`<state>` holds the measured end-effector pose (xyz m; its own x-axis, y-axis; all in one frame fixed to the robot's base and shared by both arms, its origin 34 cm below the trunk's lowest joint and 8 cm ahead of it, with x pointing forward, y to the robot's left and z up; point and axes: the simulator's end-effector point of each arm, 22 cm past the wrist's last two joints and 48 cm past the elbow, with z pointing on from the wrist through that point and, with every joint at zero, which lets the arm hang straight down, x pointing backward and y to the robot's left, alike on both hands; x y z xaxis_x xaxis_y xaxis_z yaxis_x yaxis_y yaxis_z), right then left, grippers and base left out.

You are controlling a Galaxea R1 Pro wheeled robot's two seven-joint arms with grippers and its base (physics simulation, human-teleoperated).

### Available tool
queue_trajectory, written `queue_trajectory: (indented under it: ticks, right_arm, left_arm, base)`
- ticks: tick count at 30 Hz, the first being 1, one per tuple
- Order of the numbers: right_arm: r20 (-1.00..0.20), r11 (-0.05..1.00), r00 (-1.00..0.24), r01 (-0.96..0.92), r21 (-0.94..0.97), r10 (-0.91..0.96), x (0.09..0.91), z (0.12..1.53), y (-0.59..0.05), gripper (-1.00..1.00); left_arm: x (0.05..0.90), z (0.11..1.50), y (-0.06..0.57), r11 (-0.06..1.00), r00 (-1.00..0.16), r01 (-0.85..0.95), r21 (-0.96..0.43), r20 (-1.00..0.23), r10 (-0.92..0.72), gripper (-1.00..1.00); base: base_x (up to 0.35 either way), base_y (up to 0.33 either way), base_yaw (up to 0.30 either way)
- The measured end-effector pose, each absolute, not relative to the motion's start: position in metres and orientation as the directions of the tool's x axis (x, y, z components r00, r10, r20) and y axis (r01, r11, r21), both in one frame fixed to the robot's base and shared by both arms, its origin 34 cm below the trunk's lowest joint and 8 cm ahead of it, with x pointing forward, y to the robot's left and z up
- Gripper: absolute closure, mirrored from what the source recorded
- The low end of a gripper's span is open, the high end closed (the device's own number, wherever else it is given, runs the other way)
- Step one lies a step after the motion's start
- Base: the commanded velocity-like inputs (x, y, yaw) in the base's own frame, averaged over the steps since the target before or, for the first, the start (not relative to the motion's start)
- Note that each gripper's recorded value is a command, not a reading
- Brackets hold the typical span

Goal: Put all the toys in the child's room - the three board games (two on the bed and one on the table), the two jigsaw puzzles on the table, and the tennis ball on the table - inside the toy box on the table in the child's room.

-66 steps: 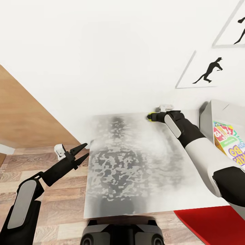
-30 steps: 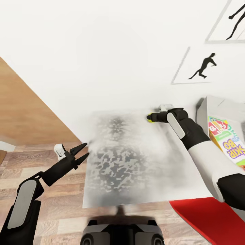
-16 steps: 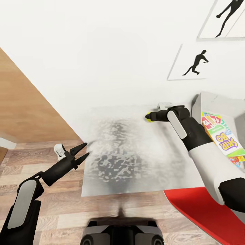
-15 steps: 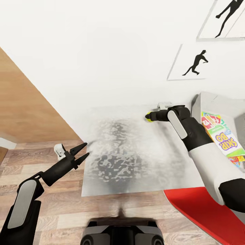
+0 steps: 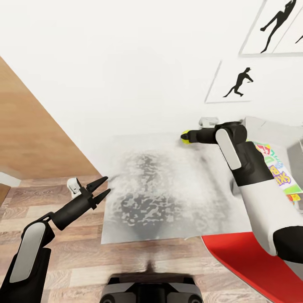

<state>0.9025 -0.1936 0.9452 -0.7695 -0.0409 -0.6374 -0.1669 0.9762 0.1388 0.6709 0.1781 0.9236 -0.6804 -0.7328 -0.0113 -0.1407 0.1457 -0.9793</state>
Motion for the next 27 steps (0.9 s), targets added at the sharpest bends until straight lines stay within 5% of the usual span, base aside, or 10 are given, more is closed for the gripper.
queue_trajectory:
  ticks: [27]
  right_arm:
    - [-0.817, 0.939, -0.577, -0.288, 0.188, -0.014, 0.885, 1.077, -0.203, 1.0]
  left_arm:
    - [0.674, 0.948, 0.178, 0.144, -0.679, -0.098, -0.985, -0.04, -0.733, -1.0]
  base:
    - [-0.001, 0.0, 0.029]
